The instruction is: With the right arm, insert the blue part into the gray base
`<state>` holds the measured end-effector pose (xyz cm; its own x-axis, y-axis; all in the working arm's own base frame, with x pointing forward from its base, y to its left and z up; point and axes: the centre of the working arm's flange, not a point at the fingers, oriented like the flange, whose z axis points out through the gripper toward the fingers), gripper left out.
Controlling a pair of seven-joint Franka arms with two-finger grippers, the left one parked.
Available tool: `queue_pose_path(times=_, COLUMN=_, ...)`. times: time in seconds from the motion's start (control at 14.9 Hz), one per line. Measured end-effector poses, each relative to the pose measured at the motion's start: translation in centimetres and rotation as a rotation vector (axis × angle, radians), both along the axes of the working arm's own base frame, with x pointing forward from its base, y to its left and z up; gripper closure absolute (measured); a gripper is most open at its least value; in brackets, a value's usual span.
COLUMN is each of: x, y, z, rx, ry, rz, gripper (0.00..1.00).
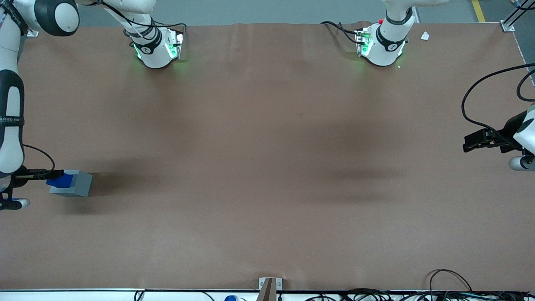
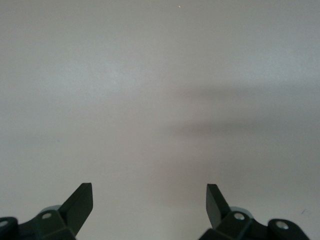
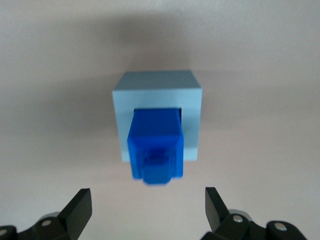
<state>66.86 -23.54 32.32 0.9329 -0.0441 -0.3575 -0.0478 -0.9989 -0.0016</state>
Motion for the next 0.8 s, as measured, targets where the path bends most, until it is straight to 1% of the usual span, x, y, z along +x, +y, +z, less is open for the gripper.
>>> queue_pose_path(times=0.13, x=0.1, y=0.3, z=1.7, rx=0.002, ry=0.005, rz=0.002, gripper=0.0)
queue_pose_path(times=0.2, x=0.2, y=0.5, z=3.3, rx=-0.001, ry=-0.007, rz=0.003, gripper=0.0)
queue_pose_path(times=0.33, x=0.3, y=1.4, z=7.7, rx=-0.014, ry=-0.055, rz=0.013, gripper=0.0)
queue_pose_path(times=0.4, x=-0.1, y=2.2, z=10.2, rx=-0.019, ry=-0.065, rz=0.022, gripper=0.0)
queue_pose_path(times=0.54, x=-1.2, y=3.9, z=14.4, rx=-0.026, ry=-0.061, rz=0.023, gripper=0.0)
queue_pose_path(times=0.67, x=-2.3, y=5.6, z=17.0, rx=-0.028, ry=-0.042, rz=0.021, gripper=0.0)
queue_pose_path(times=0.8, x=-2.8, y=8.4, z=19.5, rx=-0.057, ry=-0.033, rz=0.059, gripper=0.0)
